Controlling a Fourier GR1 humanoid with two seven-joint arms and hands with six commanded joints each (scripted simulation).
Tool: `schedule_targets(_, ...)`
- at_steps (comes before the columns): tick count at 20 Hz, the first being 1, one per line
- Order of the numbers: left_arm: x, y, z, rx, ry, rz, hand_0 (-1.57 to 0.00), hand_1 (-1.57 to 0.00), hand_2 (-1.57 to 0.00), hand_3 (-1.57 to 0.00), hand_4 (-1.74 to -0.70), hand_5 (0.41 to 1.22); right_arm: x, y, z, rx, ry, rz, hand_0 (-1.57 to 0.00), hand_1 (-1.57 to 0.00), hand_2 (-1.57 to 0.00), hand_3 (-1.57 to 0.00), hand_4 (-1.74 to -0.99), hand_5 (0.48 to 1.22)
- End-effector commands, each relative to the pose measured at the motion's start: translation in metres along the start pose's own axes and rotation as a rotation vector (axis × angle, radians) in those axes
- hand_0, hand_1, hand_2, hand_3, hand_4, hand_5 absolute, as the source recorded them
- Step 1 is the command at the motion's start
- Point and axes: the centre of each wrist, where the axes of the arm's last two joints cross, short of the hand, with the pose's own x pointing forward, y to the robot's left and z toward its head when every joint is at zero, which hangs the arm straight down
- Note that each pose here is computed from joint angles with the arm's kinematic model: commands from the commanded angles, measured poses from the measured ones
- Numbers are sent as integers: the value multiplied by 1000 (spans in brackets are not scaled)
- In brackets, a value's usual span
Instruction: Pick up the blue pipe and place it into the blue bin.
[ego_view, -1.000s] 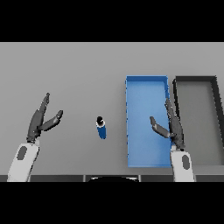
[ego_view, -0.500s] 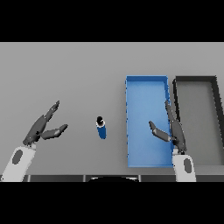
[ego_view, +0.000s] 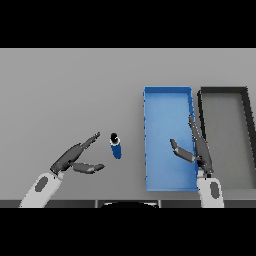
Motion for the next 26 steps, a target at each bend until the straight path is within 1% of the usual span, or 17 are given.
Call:
schedule_targets(1, -1, -6, -4, -11, -7, 7, 1, 1, 1, 1, -1144, 452, 0, -1, -3, 0, 3, 4, 1, 1, 1, 1, -1205, 618)
schedule_targets(2, -2, -12, -8, -19, -16, 11, 1, 1, 1, 1, -1146, 451, -3, 2, -1, 2, -1, -3, 1, 1, 1, 1, -1213, 625)
schedule_targets(5, -5, -26, -25, -29, -44, 16, 1, 1, 1, 1, -1154, 459, 1, -1, 0, -7, -2, -5, 1, 1, 1, 1, -1214, 624)
schedule_targets(9, -2, -37, -53, -13, -72, 46, 1, 1, 1, 1, -1145, 460, 2, -1, 1, -4, 2, -4, 1, 1, 1, 1, -1205, 625)
schedule_targets(10, -6, -41, -56, -30, -69, 48, 1, 1, 1, 1, -1134, 459, 1, 0, 2, -8, 9, -6, 1, 1, 1, 1, -1210, 631)
schedule_targets(12, -6, -46, -66, -28, -57, 23, 1, 1, 1, 1, -1098, 448, 0, 1, 4, -11, -4, -5, 1, 1, 1, 1, -1215, 637)
schedule_targets(13, -7, -45, -67, -17, -45, 2, 1, 1, 1, 1, -1076, 435, 1, 0, 4, -13, -5, -6, 1, 1, 1, 1, -1220, 639)
schedule_targets(14, -5, -47, -72, -16, -36, -10, 1, 1, 1, 1, -1062, 425, 0, -4, 5, -16, -6, 1, 1, 1, 1, 1, -1222, 642)
schedule_targets(16, -6, -56, -80, -34, -54, 17, 1, 1, 1, 1, -1062, 420, 1, -5, 5, -19, -10, 7, 1, 1, 1, 1, -1214, 645)
schedule_targets(19, -7, -63, -87, -45, -88, 53, 1, 1, 1, 1, -1107, 463, -2, -7, 5, -16, 6, 18, 1, 1, 1, 1, -1207, 650)
schedule_targets(20, -7, -64, -88, -39, -106, 83, 1, 0, -54, -40, -1140, 502, -2, -6, 6, -13, -5, 21, 1, 1, 1, 1, -1210, 653)
schedule_targets(21, -5, -66, -95, -33, -106, 116, 1, -41, -151, -121, -1186, 550, -3, -5, 6, -14, -9, 14, 1, 1, 1, 1, -1213, 655)
schedule_targets(22, -6, -67, -94, -32, -125, 148, -10, -156, -308, -276, -1243, 613, -3, -5, 7, -10, -15, 6, 1, 1, 1, 1, -1217, 655)
schedule_targets(23, -5, -69, -95, -22, -143, 182, -125, -319, -485, -535, -1281, 735, -1, -6, 8, -16, -19, 5, 1, 1, 1, 1, -1220, 656)
schedule_targets(24, -7, -72, -96, -15, -149, 203, -359, -547, -689, -742, -1369, 832, -3, -4, 8, -10, -15, 7, 1, 1, 1, 1, -1220, 656)
schedule_targets(25, -8, -74, -97, -12, -136, 208, -602, -752, -865, -908, -1439, 910, -4, -8, 5, -17, 0, 11, 1, 1, 1, 1, -1219, 657)
schedule_targets(26, -8, -75, -97, -22, -135, 206, -796, -915, -1006, -1030, -1497, 972, -4, -5, 5, -12, -12, 2, 1, 1, 1, 1, -1224, 658)
